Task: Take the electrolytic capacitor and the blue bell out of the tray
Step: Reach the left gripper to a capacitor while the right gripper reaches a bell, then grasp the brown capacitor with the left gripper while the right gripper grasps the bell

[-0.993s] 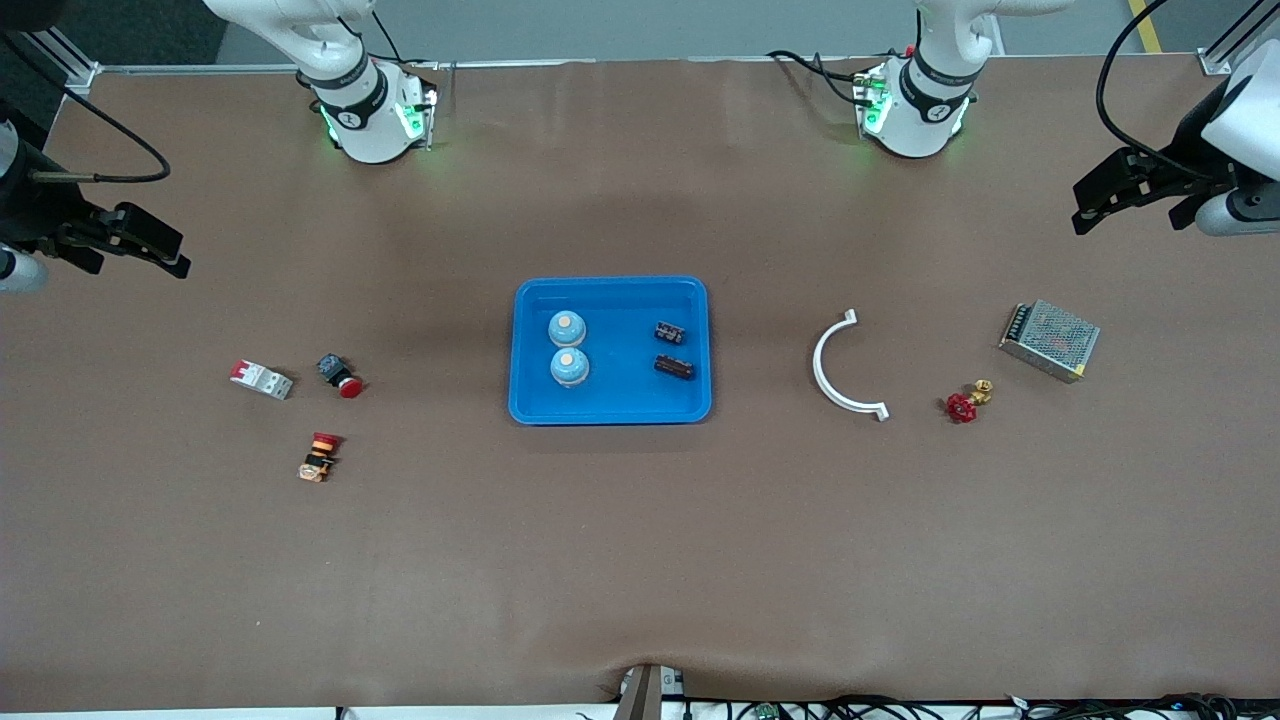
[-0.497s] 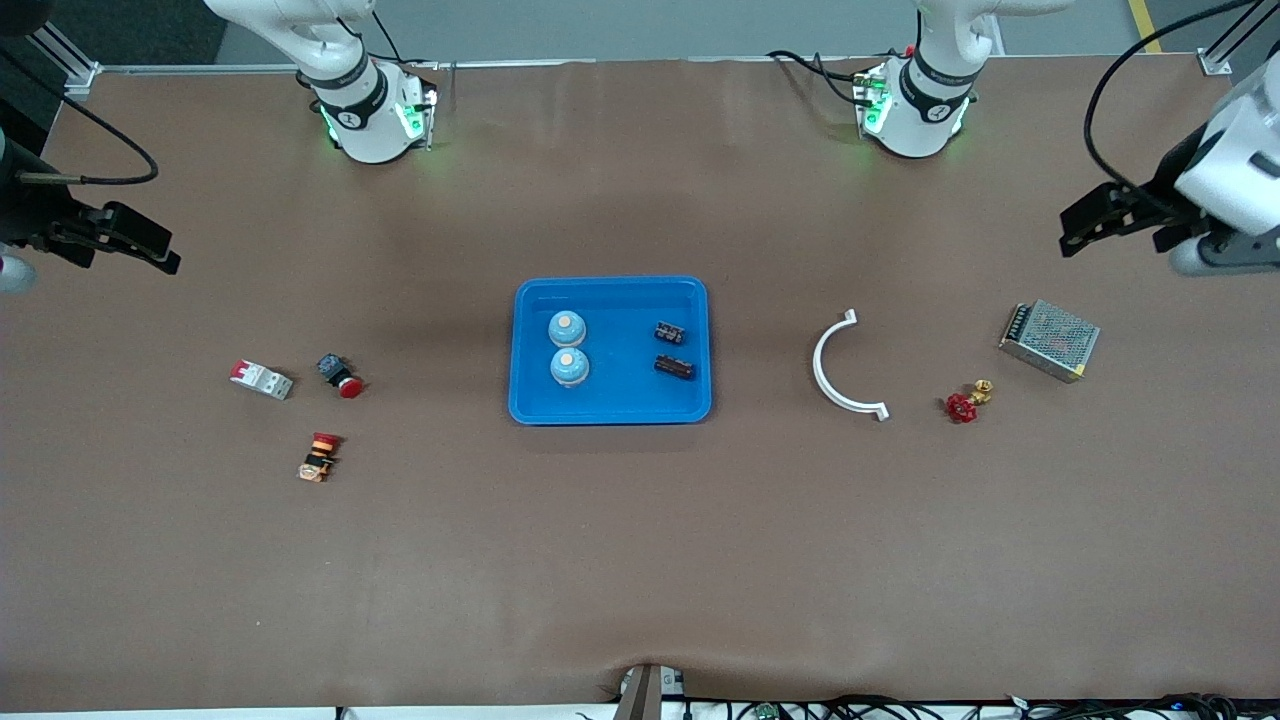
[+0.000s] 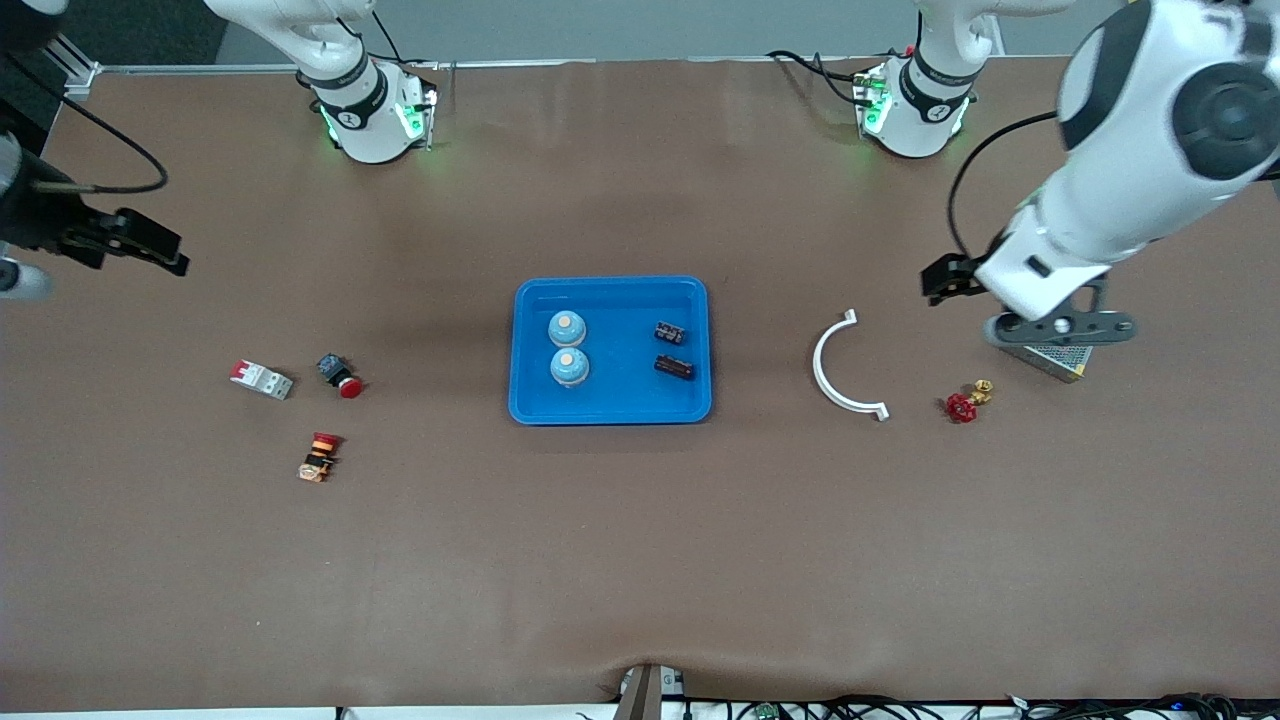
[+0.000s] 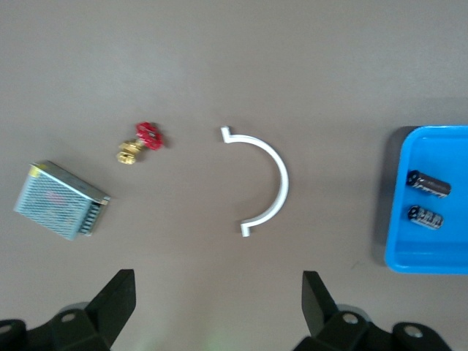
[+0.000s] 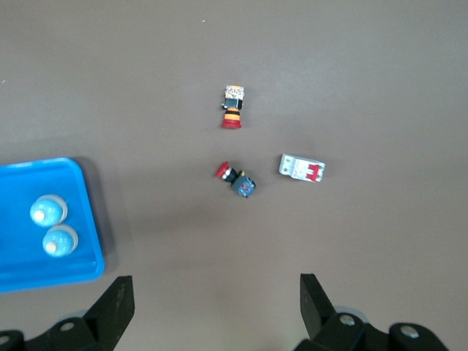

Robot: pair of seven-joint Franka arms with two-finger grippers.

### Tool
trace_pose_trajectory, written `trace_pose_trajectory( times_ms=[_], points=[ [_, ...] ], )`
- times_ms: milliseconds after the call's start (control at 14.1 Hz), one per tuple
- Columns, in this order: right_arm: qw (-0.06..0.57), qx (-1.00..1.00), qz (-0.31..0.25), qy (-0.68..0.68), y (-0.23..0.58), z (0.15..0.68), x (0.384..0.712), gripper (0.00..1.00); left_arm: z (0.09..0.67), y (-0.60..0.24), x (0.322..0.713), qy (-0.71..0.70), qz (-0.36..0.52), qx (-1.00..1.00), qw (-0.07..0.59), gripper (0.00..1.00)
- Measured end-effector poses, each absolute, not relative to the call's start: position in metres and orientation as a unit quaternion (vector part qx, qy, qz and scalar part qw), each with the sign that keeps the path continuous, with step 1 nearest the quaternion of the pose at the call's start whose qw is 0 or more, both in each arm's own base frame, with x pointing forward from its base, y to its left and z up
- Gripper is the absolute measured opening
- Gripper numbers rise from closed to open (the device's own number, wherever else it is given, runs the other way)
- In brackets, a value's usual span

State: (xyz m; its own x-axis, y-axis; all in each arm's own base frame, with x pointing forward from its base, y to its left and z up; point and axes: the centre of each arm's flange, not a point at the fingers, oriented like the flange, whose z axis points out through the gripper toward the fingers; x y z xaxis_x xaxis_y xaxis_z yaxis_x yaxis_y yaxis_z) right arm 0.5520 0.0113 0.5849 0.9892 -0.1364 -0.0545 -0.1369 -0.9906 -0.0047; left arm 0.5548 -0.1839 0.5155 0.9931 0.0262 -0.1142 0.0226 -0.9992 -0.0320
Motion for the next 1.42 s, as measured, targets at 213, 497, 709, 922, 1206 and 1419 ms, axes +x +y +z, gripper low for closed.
trace_pose_trajectory(
  times_ms=[213, 497, 709, 922, 1206, 1419],
  points=[
    [0.006, -0.997, 0.010, 0.080, 0.019, 0.491, 0.565, 1.00, 0.471, -0.239, 0.541, -0.055, 0.072, -0.996, 0.024, 1.00],
    [0.005, -0.996, 0.015, 0.084, 0.091, 0.409, 0.549, 1.00, 0.404, -0.318, 0.528, -0.135, 0.077, -0.987, 0.028, 1.00],
    [-0.003, -0.995, 0.027, 0.098, 0.195, 0.380, 0.521, 1.00, 0.358, -0.369, 0.515, -0.203, 0.072, -0.976, 0.021, 1.00],
    [0.004, -0.994, 0.012, 0.108, 0.278, 0.341, 0.486, 1.00, 0.321, -0.410, 0.501, -0.275, 0.063, -0.959, 0.006, 1.00],
    [0.012, -0.993, 0.003, 0.120, 0.330, 0.292, 0.455, 1.00, 0.282, -0.449, 0.479, -0.361, 0.064, -0.931, 0.001, 0.97],
    [0.025, -0.991, -0.009, 0.129, 0.352, 0.260, 0.448, 1.00, 0.267, -0.462, 0.466, -0.391, 0.070, -0.918, 0.012, 0.85]
  ],
)
